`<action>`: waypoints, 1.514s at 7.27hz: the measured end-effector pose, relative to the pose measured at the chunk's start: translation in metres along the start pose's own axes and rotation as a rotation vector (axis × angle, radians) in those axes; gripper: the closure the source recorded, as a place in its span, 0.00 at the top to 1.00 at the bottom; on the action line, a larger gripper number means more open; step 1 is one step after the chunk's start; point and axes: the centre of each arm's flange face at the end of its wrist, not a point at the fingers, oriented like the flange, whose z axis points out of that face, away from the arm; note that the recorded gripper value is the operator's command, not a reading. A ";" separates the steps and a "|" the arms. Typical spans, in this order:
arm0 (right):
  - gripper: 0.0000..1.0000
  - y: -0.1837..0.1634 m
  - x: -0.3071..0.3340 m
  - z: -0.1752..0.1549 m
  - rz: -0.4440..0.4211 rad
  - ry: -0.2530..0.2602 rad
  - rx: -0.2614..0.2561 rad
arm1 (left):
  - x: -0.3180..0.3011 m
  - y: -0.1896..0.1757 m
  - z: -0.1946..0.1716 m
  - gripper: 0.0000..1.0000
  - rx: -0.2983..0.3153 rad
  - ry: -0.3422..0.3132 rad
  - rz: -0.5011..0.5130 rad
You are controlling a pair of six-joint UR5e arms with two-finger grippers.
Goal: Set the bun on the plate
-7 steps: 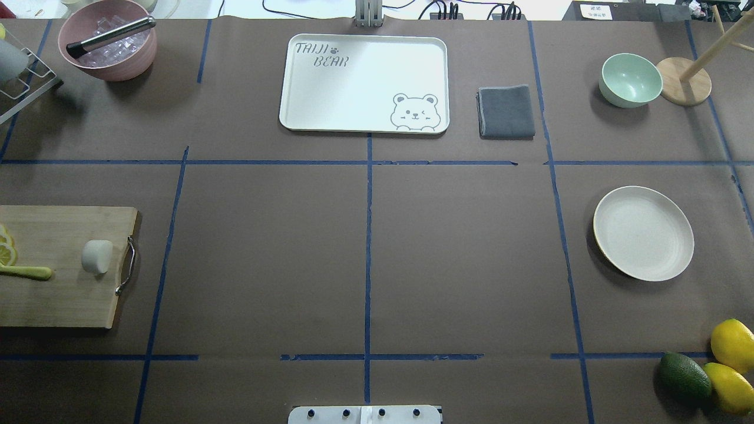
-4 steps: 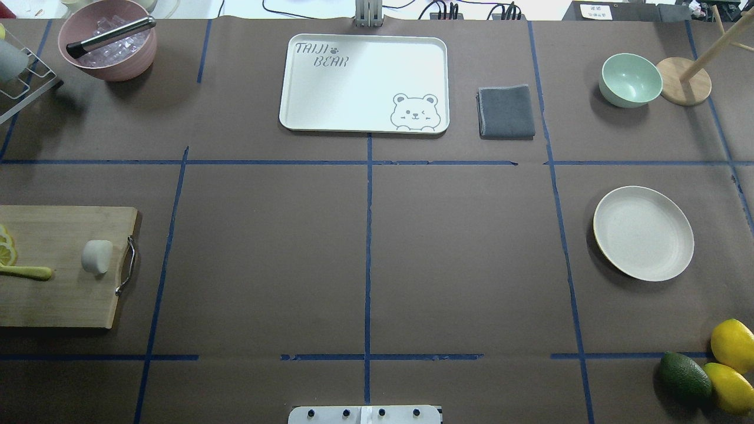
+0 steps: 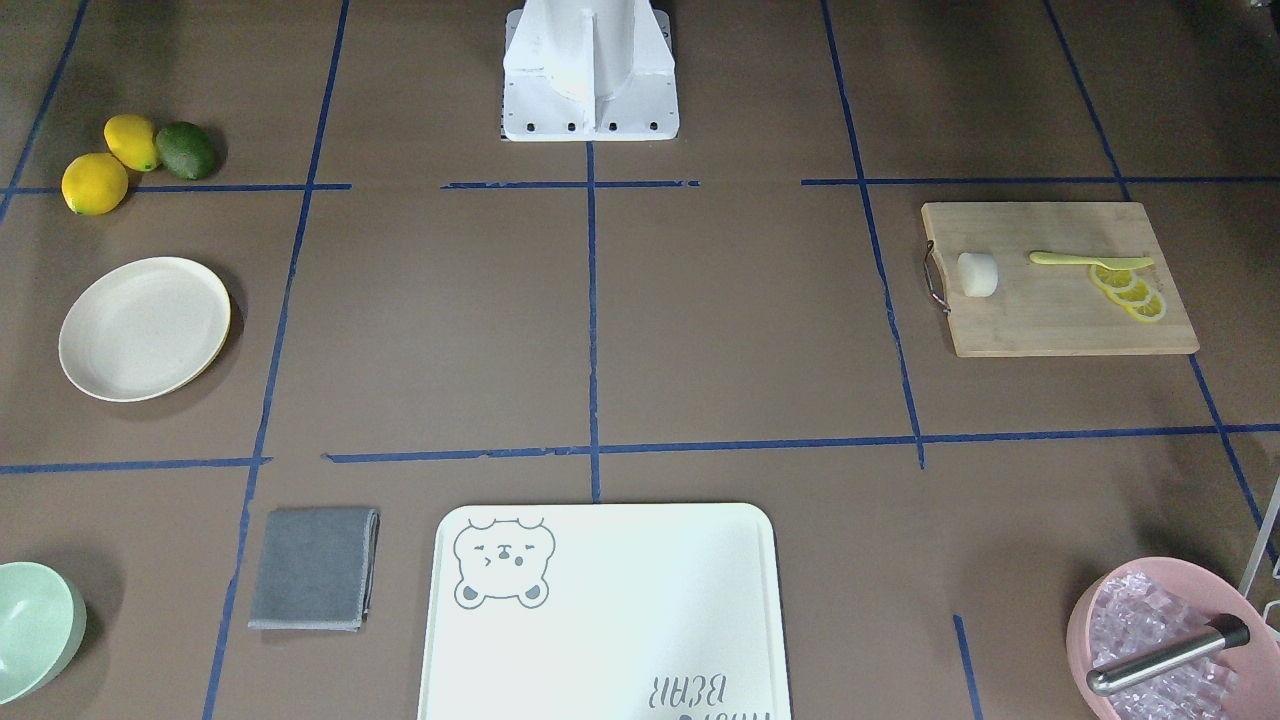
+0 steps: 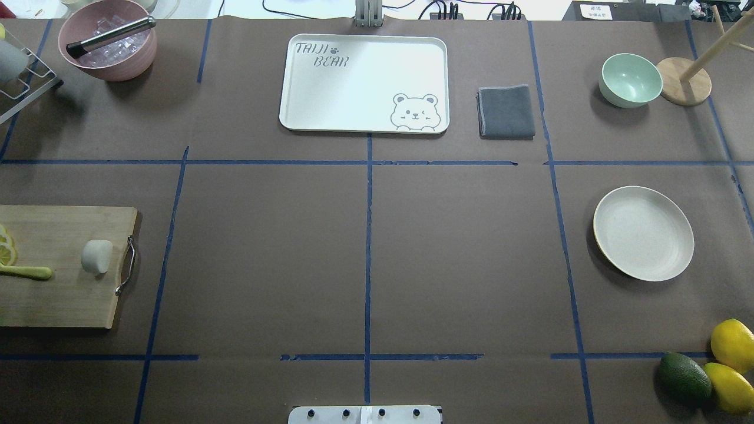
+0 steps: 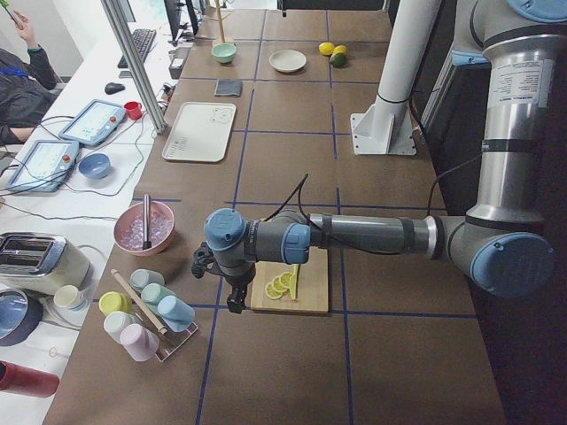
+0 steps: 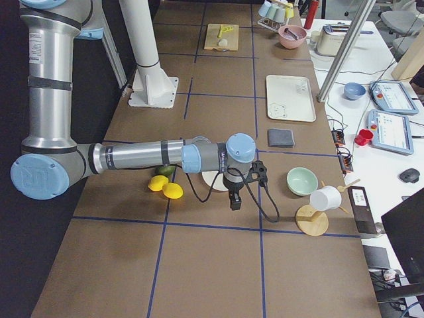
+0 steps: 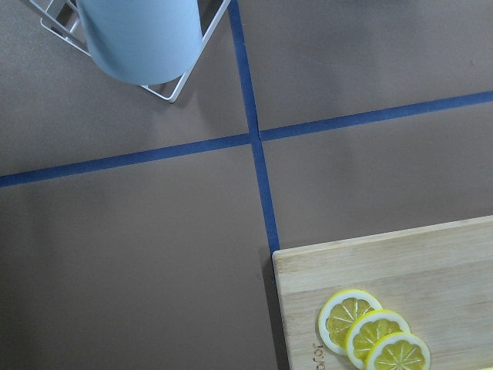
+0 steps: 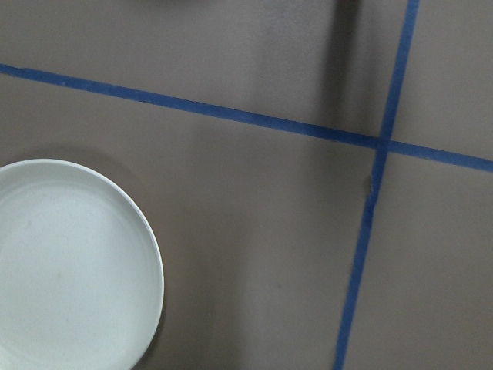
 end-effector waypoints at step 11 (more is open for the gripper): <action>0.00 0.036 -0.078 0.146 0.091 -0.050 0.014 | 0.000 0.000 0.000 1.00 0.002 0.000 0.000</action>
